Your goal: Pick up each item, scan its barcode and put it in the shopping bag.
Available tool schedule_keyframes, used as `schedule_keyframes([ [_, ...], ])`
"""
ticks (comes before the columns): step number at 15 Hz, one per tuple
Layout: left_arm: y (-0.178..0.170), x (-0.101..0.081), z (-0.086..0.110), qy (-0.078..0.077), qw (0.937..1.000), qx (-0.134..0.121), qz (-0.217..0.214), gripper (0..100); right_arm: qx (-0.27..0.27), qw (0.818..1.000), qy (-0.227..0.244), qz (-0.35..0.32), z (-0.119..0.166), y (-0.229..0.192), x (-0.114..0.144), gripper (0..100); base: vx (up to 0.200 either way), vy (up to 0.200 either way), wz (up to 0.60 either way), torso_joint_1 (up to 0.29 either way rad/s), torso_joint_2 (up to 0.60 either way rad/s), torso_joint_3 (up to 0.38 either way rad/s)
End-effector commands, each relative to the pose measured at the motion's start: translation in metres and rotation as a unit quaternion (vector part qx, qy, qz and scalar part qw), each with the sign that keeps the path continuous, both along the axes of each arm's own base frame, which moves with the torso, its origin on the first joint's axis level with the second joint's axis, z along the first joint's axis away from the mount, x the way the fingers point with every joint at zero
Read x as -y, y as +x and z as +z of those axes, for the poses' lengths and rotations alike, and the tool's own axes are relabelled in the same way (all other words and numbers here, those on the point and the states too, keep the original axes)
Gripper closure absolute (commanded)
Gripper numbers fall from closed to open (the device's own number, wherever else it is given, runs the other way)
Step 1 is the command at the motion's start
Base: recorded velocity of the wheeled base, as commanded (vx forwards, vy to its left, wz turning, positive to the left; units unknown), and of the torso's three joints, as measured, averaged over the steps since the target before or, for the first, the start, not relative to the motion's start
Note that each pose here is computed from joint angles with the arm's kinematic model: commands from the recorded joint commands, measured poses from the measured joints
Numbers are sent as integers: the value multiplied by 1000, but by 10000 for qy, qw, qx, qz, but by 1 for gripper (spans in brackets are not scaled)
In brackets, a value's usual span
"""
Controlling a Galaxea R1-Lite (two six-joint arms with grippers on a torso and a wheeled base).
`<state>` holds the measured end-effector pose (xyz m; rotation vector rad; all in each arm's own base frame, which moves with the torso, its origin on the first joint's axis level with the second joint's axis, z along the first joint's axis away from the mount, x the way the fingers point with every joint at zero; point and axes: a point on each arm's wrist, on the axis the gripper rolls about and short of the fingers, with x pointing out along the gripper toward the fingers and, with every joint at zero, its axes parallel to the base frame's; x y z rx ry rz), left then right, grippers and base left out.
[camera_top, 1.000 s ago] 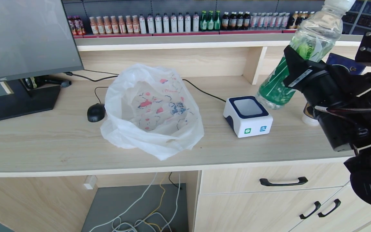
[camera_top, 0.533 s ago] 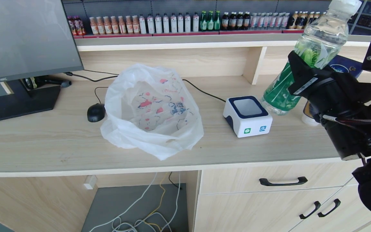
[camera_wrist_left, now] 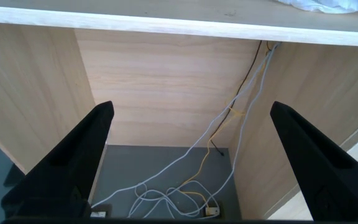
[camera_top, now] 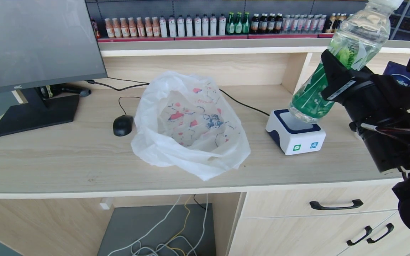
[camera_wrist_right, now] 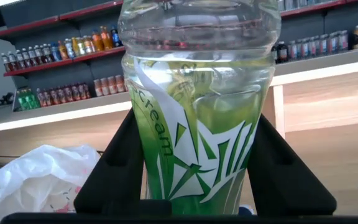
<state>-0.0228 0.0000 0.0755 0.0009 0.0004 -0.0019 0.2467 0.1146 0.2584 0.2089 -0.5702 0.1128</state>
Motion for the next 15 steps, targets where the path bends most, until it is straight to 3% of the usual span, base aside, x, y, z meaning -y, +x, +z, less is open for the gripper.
schedule_keyframes([
  [1, 0, 0, 0, -4, 10000, 2, 2, 0, -11, 10000, 2, -14, 0, 0, 0, 100, 0, 200, 0, -2, -2, 7],
  [11, 0, 0, 0, -12, 10000, 2, 2, 0, -35, 10000, -47, -37, -3, 12, -5, 100, 0, 200, 0, 2, 2, 1],
  [15, 0, 0, 0, -4, 10000, 2, 2, 0, -17, 9992, -383, 102, -7, 13, -8, 100, 0, 0, 0, 0, 0, 0],
])
